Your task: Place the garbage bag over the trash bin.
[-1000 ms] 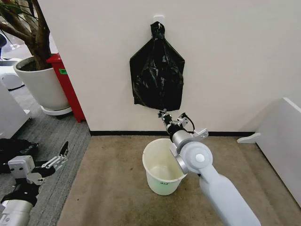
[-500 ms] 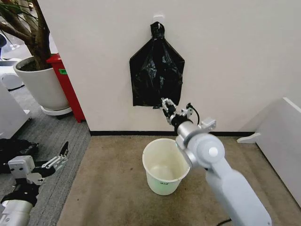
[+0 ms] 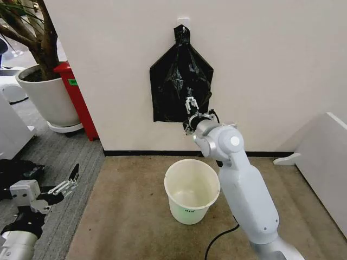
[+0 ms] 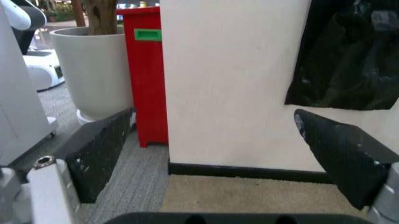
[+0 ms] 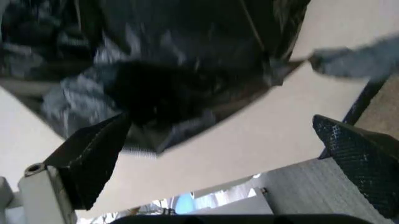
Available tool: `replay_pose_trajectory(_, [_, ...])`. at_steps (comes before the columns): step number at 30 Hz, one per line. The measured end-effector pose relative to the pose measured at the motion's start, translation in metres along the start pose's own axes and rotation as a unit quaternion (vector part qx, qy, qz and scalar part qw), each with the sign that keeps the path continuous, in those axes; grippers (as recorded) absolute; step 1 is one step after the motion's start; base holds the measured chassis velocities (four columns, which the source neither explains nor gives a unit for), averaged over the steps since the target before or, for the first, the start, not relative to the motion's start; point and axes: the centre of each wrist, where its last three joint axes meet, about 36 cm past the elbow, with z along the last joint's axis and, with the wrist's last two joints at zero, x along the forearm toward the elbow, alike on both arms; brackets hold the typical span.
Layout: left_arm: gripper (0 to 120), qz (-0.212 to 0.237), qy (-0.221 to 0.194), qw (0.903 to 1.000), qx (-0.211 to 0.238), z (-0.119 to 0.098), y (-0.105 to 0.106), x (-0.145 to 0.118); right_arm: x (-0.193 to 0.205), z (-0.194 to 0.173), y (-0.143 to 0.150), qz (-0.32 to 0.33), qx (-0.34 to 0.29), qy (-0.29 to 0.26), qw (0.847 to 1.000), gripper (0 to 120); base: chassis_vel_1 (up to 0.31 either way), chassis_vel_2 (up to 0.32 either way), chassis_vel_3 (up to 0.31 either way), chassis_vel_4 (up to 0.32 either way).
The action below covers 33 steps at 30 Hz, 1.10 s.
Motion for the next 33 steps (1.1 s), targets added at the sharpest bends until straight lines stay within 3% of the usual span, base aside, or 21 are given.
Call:
replay_pose_trajectory(8, [100,0.005,0.004,1.0,-0.006,0.0,0.001,0.001,-0.014,-0.001,-0.005,0.015,-0.012,0.002,1.0,100,0.0,0.0,0.0,0.0])
replay_pose_trajectory(11, [100,0.011,0.008,0.9998,-0.013,0.0,0.002,0.003,-0.02,0.001,-0.005,0.016,-0.014,0.004,1.0,91,0.0,0.0,0.0,0.0])
replay_pose_trajectory(15, [100,0.011,0.008,0.9998,-0.013,0.0,0.002,0.003,-0.03,0.003,-0.004,0.018,-0.016,0.001,1.0,73,0.0,0.0,0.0,0.0])
replay_pose_trajectory(23, [100,0.012,0.008,0.9998,-0.014,0.0,0.002,0.003,-0.039,0.005,-0.01,0.022,-0.011,-0.008,1.0,50,0.0,0.0,0.0,0.0])
replay_pose_trajectory(33, [100,0.012,0.007,0.9998,-0.014,0.0,0.002,0.003,-0.034,0.002,-0.026,0.03,0.016,-0.016,0.999,8,0.0,0.0,0.0,0.0])
